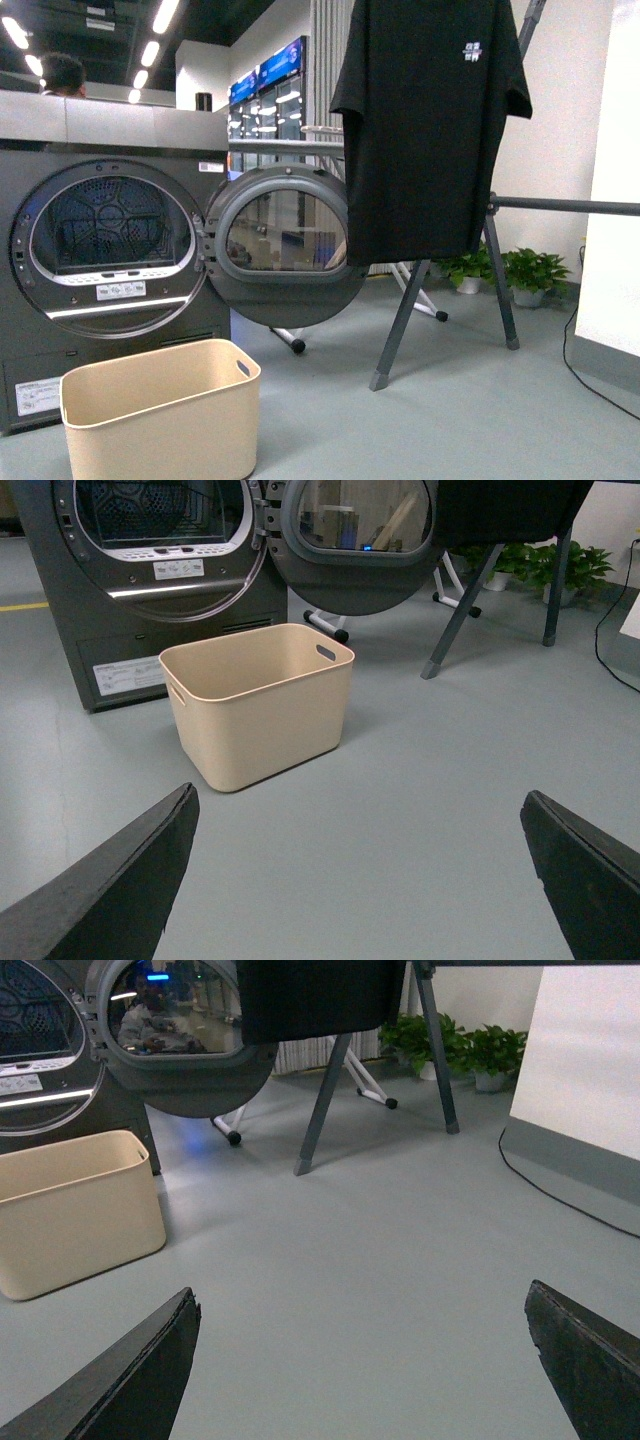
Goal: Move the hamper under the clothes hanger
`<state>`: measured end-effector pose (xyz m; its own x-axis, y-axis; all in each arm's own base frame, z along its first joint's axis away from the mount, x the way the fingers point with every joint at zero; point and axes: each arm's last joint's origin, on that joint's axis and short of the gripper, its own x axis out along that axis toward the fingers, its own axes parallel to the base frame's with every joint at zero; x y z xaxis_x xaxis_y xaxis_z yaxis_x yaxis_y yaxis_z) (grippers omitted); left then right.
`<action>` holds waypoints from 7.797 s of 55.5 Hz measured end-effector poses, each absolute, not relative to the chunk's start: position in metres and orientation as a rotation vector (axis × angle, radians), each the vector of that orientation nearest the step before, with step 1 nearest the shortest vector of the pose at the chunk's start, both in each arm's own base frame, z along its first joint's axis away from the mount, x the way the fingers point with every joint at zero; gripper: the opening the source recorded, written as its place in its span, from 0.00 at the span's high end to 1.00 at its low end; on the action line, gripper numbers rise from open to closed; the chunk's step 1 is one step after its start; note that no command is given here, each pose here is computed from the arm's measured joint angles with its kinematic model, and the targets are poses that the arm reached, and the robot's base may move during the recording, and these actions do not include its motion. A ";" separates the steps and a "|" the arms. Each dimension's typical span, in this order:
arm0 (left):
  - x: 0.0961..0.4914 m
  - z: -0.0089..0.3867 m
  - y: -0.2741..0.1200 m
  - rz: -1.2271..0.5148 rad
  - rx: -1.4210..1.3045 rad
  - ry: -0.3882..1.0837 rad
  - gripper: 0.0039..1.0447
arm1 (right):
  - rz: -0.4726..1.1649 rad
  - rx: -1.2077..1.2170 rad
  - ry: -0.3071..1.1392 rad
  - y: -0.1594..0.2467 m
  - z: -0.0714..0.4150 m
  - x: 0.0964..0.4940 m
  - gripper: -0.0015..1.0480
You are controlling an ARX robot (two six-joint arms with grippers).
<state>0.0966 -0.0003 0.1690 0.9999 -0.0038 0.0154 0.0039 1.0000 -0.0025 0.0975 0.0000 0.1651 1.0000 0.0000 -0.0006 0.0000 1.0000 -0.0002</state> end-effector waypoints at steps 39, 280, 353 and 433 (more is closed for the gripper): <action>0.097 0.169 0.000 -0.002 -0.003 -0.016 0.06 | 0.001 0.000 0.001 0.000 0.165 0.098 0.07; 0.420 0.007 -0.177 -0.096 0.037 0.762 0.96 | -0.111 -0.064 0.963 -0.050 -0.013 0.402 0.93; 0.404 0.050 -0.145 -0.044 0.039 0.718 0.96 | 0.002 -0.029 0.905 -0.020 0.019 0.374 0.97; 0.402 0.051 -0.155 -0.082 0.043 0.714 0.96 | -0.044 -0.029 0.896 -0.031 0.022 0.374 0.97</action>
